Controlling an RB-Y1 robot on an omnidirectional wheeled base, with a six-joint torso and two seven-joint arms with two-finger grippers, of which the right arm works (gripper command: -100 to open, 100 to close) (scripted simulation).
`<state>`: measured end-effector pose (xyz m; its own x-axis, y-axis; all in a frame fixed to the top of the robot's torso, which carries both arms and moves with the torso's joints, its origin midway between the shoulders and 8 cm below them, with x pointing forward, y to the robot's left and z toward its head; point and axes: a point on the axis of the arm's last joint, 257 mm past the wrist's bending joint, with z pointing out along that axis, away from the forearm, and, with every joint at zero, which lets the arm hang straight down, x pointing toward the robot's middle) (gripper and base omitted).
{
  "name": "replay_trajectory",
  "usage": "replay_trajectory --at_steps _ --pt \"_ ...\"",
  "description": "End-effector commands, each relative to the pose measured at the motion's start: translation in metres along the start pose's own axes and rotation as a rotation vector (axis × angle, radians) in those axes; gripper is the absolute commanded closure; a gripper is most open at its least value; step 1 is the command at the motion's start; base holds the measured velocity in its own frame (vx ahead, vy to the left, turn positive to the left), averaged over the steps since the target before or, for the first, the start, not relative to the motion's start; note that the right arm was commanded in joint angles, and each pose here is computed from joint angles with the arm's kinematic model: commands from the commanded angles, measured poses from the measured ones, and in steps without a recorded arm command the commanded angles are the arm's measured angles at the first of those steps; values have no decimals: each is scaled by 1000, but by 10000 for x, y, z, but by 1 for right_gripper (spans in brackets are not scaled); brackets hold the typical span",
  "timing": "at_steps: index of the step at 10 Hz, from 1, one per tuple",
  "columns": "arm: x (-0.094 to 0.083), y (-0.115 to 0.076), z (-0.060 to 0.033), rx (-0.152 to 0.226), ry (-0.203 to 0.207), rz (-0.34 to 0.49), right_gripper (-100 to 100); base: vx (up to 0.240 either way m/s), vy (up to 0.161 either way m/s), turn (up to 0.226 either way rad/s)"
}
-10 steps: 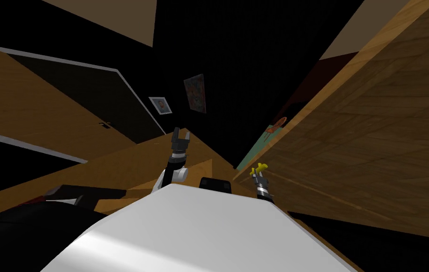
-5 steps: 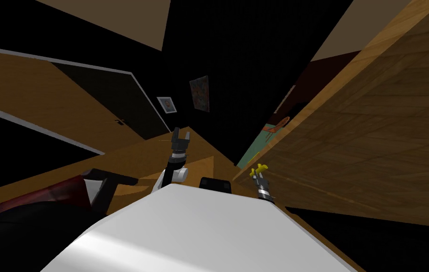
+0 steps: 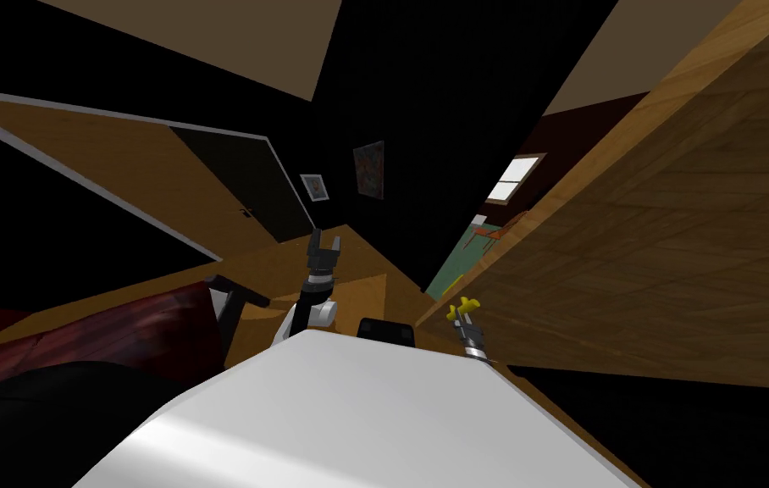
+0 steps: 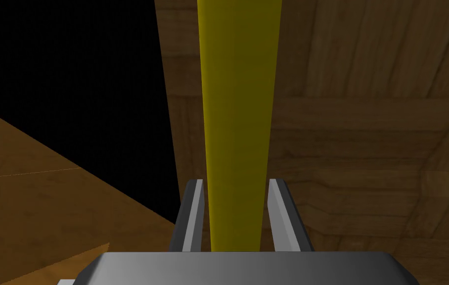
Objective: Pull the door open
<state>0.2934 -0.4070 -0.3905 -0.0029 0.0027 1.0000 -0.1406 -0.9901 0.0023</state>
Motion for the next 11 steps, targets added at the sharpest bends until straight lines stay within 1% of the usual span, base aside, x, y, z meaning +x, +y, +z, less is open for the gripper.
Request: replay_trajectory --at_steps 1,2,3,6,8,9,10,11 --pt "0 0 0 0 0 0 100 -114 -14 36" --pt "-18 -13 -71 23 -4 1 100 -168 -17 170" --pt "-17 -12 -83 27 -4 1 100 -232 -67 132" --pt "-13 -8 -175 62 -3 1 100 -249 -16 129" --pt "-10 -5 -242 87 -3 2 100 -234 -58 129" --pt "-12 -6 -213 81 -4 2 100 -98 -24 37" --pt "-26 -21 -244 98 -7 4 100 -168 -21 112" --pt "-24 -18 -250 105 -6 4 100 -226 -24 158"
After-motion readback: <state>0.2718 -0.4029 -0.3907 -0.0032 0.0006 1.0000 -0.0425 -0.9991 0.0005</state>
